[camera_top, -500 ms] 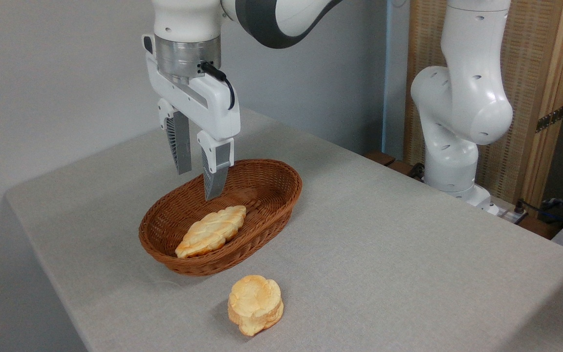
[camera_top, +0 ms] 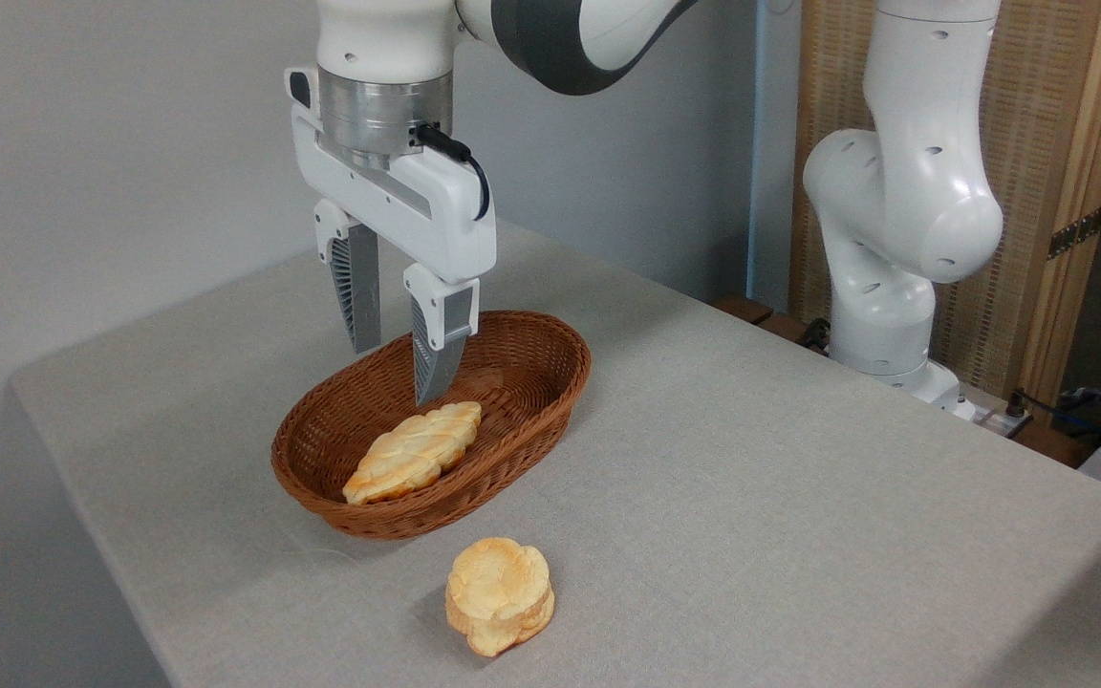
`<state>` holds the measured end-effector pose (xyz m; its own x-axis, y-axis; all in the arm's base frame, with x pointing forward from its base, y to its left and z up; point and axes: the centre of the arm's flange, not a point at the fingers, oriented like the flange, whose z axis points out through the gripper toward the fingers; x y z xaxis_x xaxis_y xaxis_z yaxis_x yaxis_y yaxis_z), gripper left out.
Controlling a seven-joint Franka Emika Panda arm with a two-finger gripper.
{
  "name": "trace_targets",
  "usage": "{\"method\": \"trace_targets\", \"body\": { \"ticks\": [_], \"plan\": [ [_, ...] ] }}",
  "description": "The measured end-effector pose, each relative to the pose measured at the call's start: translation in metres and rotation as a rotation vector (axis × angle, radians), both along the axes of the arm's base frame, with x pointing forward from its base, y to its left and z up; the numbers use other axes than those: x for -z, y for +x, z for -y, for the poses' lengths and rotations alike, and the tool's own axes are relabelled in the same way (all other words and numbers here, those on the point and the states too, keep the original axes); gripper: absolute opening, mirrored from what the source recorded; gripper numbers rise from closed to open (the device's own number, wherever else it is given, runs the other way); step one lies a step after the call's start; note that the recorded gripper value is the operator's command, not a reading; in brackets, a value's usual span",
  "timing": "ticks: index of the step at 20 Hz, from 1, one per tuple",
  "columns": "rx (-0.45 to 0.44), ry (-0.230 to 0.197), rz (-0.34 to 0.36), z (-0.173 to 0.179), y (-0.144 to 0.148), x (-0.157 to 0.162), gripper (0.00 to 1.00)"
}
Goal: Put bread into the basket
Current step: 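Move the open gripper from above the basket down toward the round bun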
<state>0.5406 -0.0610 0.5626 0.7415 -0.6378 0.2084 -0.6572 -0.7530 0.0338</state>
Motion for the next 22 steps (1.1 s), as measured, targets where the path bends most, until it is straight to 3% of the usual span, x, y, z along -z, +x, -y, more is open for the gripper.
{"method": "trace_targets", "body": {
  "ticks": [14, 22],
  "plan": [
    [-0.019, -0.004, 0.007, -0.016, 0.001, -0.003, 1.0],
    [0.009, 0.003, 0.03, -0.066, 0.003, -0.005, 1.0]
  ]
}}
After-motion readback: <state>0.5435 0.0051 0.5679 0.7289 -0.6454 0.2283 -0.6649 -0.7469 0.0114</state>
